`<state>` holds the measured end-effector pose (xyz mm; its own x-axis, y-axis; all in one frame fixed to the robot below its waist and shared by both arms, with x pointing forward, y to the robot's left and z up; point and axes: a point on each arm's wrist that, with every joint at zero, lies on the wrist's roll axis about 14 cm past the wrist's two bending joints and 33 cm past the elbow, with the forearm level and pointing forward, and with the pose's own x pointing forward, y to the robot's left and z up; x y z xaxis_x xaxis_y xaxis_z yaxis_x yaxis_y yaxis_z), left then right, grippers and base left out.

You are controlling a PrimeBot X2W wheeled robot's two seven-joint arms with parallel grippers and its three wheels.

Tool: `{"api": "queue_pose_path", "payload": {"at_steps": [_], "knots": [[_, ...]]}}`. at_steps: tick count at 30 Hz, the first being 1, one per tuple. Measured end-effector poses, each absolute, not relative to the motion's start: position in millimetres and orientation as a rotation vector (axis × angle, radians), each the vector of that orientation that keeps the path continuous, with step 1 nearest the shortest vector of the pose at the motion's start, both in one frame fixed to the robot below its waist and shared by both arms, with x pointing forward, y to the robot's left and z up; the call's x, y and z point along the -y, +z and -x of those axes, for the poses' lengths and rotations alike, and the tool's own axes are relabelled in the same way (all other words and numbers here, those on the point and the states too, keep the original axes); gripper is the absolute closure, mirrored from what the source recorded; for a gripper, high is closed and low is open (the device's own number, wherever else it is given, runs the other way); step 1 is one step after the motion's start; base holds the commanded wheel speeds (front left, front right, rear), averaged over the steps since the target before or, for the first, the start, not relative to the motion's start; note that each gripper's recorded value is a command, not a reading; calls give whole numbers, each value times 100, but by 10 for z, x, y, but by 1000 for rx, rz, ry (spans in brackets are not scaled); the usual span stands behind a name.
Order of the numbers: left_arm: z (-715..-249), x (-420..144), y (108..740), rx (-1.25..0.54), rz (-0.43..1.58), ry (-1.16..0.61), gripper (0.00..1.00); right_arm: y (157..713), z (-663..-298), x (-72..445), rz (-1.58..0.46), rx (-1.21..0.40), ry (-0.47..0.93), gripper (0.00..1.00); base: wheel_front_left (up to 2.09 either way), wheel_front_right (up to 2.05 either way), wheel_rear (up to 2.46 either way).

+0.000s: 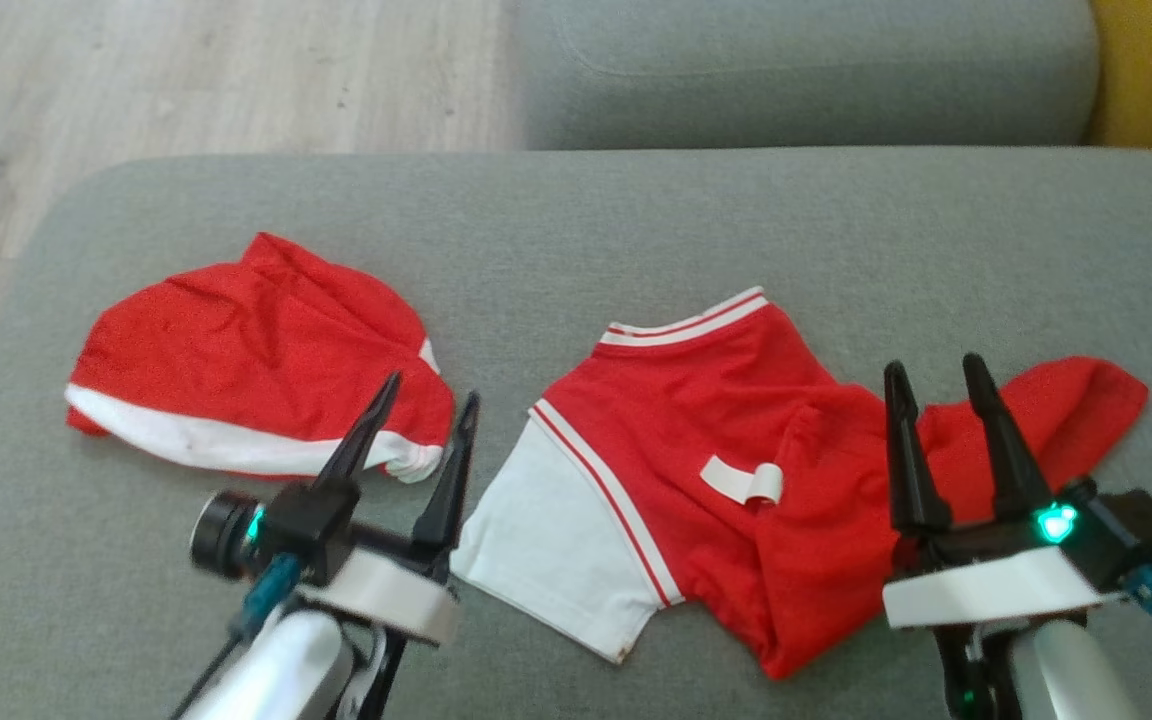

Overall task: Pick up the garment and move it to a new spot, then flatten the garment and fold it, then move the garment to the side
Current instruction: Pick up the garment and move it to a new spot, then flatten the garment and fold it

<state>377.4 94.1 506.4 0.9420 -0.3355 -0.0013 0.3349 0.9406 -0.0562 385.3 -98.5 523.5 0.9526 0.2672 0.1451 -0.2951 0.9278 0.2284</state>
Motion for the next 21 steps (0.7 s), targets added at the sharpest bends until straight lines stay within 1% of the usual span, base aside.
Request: {"api": "queue_pose_path", "payload": {"at_steps": [1,5,11,14,17,19,21], "knots": [[-3747,-1008,5042,-15,61,-310,0,5223,-3838,969,-251,108,294,0,0,0,0],[-3583,-1057,4883,-54,80,-275,0,5159,-3785,938,-243,87,303,0,0,0,0],[-3569,-978,4927,-33,85,-299,0,5152,-3786,928,-234,86,306,0,0,0,0],[-3558,-920,4848,-56,82,-336,0,5136,-3783,943,-235,81,301,0,0,0,0],[-3496,-767,4648,-141,65,-416,0,5112,-3779,975,-235,75,291,0,0,0,0],[-3425,-679,4435,-242,41,-464,0,5094,-3775,999,-235,71,283,0,0,0,0],[-3370,-680,4204,-352,11,-471,0,5076,-3767,1024,-235,66,275,0,0,0,0]]}}
